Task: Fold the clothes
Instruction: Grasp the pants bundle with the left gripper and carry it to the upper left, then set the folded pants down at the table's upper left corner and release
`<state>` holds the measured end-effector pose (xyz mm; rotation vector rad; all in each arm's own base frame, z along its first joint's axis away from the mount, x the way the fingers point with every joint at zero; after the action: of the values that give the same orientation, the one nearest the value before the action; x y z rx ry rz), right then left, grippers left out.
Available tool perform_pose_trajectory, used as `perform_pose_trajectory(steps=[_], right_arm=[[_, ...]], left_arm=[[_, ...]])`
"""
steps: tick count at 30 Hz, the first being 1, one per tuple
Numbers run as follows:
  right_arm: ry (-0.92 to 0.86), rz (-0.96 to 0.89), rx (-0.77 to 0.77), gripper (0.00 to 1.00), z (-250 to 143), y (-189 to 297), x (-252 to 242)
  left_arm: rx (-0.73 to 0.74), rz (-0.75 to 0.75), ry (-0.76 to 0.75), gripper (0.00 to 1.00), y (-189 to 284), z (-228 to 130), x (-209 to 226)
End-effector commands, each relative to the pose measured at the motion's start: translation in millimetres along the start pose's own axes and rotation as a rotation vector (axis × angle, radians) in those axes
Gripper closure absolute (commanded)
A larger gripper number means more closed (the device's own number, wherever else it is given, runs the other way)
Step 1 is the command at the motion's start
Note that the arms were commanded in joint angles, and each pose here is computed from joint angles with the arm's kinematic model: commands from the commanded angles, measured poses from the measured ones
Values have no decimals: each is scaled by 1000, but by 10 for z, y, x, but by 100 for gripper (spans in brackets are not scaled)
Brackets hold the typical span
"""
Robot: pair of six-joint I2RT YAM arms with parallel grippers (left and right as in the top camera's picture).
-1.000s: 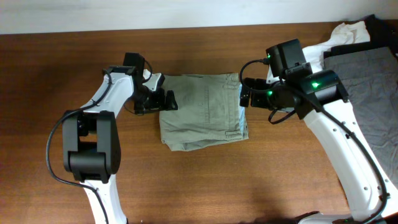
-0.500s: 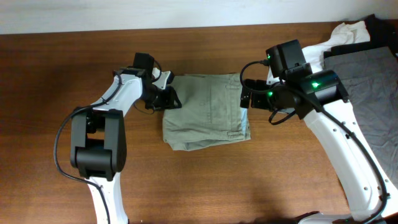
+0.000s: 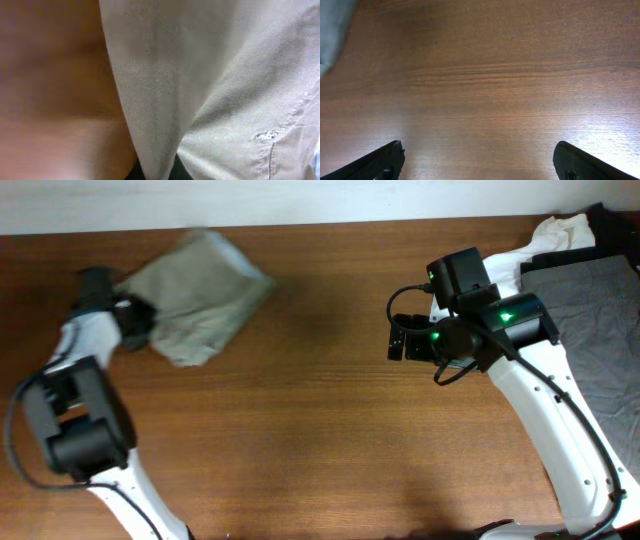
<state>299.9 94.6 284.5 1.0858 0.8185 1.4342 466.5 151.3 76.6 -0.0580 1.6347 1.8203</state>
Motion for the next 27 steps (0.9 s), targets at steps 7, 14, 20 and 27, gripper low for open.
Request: perform_pose_trajectory(steps=[7, 14, 20, 27], right_arm=[[-1, -14, 10, 1, 42, -113, -10], [-2, -17, 19, 1, 27, -112, -15], [-4, -35, 67, 1, -57, -108, -47], [-5, -41, 82, 1, -83, -105, -57]], left_arm=[[-148, 142, 447, 94, 311, 858, 1244], [-142, 80, 543, 99, 172, 683, 857], [-165, -14, 496, 95, -266, 573, 572], [-168, -7, 411, 76, -481, 569, 681]])
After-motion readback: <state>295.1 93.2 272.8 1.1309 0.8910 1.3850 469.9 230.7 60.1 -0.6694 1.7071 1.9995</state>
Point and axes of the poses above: each gripper's point midway between its finger pads, its own y axis back along the fingers, its own x axis along the line the jaws close on, z = x × y, the point moved 7 cm from there along y, back along the fingers, and after that the axes turned 5 degrees about y, right-handed, at the moved point
